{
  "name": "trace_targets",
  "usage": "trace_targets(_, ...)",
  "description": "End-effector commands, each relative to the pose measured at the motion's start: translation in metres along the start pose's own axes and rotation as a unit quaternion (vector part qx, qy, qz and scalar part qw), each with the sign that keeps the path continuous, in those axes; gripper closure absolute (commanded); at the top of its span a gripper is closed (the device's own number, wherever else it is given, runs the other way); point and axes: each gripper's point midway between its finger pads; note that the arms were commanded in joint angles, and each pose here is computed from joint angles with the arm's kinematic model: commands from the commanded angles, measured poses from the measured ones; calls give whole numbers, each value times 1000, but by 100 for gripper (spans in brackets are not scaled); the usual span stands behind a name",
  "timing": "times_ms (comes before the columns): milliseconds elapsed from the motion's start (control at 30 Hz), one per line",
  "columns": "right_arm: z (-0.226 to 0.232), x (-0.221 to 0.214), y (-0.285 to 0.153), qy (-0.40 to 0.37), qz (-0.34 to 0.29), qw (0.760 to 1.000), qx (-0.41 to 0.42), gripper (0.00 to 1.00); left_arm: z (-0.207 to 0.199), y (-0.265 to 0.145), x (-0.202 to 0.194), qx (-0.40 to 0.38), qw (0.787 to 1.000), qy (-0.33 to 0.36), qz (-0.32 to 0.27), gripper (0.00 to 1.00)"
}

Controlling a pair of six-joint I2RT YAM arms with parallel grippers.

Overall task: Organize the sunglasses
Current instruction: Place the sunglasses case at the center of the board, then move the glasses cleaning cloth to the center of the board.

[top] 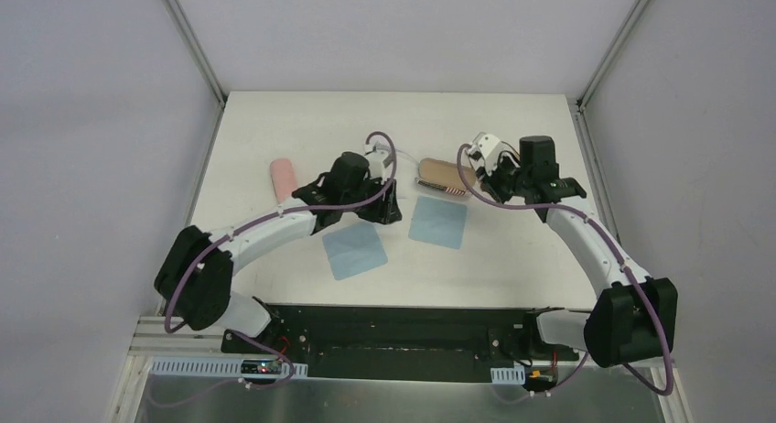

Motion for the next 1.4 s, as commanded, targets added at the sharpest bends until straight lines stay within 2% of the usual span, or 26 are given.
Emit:
trace_targets(0, 54, 10, -12, 38, -65, 994, 83, 73, -12, 24, -14, 19, 994, 99, 49, 52)
trace_targets(133, 75, 1, -11, 51, -58, 990, 120, 75, -14, 46, -31, 19, 985, 143, 99, 55)
trace_targets(267, 84, -6, -5, 62, -58, 988, 127, 75, 1, 69, -33, 76, 984, 98, 128, 57)
trace_targets(433, 81, -9, -3, 63, -52, 990, 119, 74, 8, 92, -34, 112, 987, 52, 107, 64)
trace_targets(567, 84, -13, 0, 63, -48, 990, 121, 74, 10, 104, -44, 118, 986, 35, 114, 67)
trace_targets(700, 84, -16, 1, 63, -46, 989, 123, 74, 13, 110, -49, 131, 984, 32, 113, 69)
trace_targets(900, 85, -17, 1, 62, -45, 989, 125, 74, 19, 113, -57, 146, 982, 33, 116, 77)
trace_targets(967, 85, -17, 2, 62, -44, 989, 124, 74, 19, 115, -60, 146, 981, 34, 119, 81)
trace_targets(1133, 85, -18, 2, 62, -44, 989, 124, 74, 20, 113, -68, 154, 980, 35, 122, 100)
trace_targets(1367, 85, -16, -1, 61, -47, 989, 123, 74, 12, 101, -77, 152, 980, 39, 120, 100)
Point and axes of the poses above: each gripper's point midway between its finger pads, its own y axis out along the fingers, its own z axis along the line the jaws close on, x = y × z, and after that the axes turned 15 degrees about -y, right-handed
